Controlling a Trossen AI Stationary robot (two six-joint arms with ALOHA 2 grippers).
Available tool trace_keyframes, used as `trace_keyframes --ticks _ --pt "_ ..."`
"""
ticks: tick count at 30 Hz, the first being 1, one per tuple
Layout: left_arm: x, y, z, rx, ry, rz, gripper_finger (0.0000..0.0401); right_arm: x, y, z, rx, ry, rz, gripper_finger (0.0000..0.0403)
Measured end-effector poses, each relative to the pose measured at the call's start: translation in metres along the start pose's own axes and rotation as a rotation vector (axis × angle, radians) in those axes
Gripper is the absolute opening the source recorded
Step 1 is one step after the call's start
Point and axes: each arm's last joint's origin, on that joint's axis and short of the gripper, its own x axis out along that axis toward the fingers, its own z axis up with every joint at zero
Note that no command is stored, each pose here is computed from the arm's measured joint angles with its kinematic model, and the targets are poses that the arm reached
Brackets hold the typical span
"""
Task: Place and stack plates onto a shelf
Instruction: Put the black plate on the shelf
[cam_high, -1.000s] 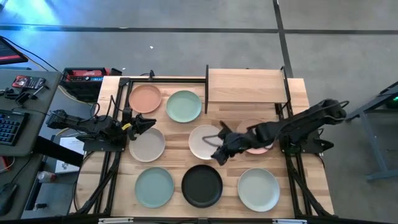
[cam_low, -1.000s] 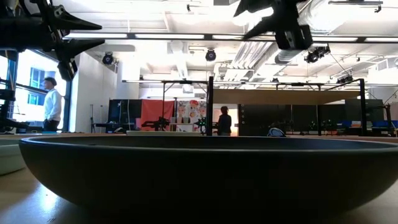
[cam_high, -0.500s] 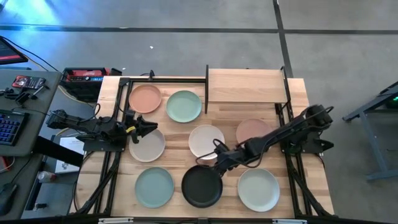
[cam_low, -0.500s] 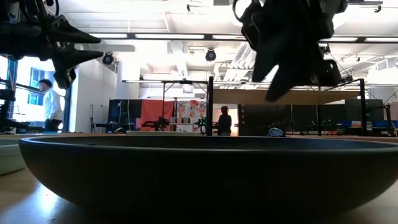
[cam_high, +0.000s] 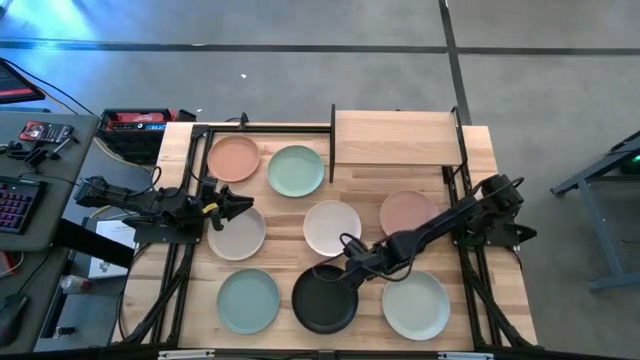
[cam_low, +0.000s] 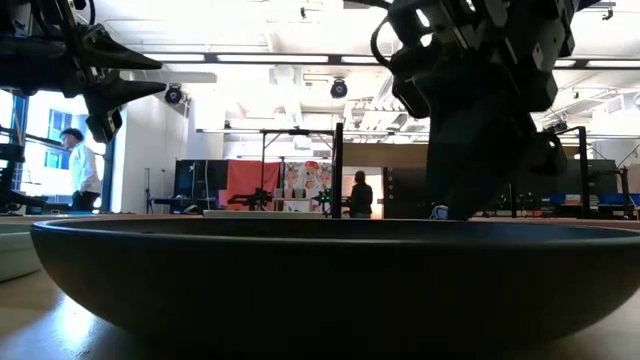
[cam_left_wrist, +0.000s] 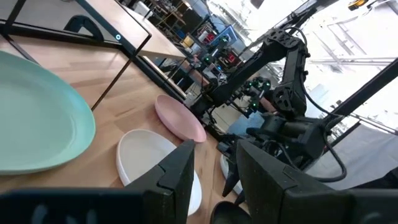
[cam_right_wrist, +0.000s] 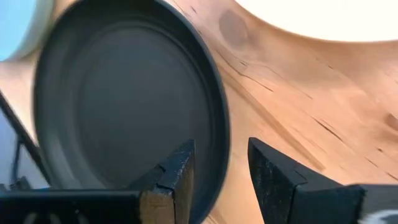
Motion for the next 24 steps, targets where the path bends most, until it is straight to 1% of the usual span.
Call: trace_keyframes --ticks 14,20,22,24 --pt "0.000 0.000 0.000 -0.002 -0.001 0.000 0.0110 0.019 -0.006 -0.004 -0.003 0.035 -0.041 0.0129" --pt "0.000 0.000 0.000 -0.002 -0.001 0.000 0.0110 0.021 -0.006 -0.004 -0.002 0.049 -0.039 0.0129" --pt "0.000 0.000 0.000 -0.002 -0.001 0.000 0.0110 0.021 -0.006 -0.005 0.007 0.050 -0.042 0.0125" --pt "0.000 0.000 0.000 -0.002 -0.001 0.000 0.0110 0.021 -0.008 -0.005 0.026 0.055 -0.054 0.0112"
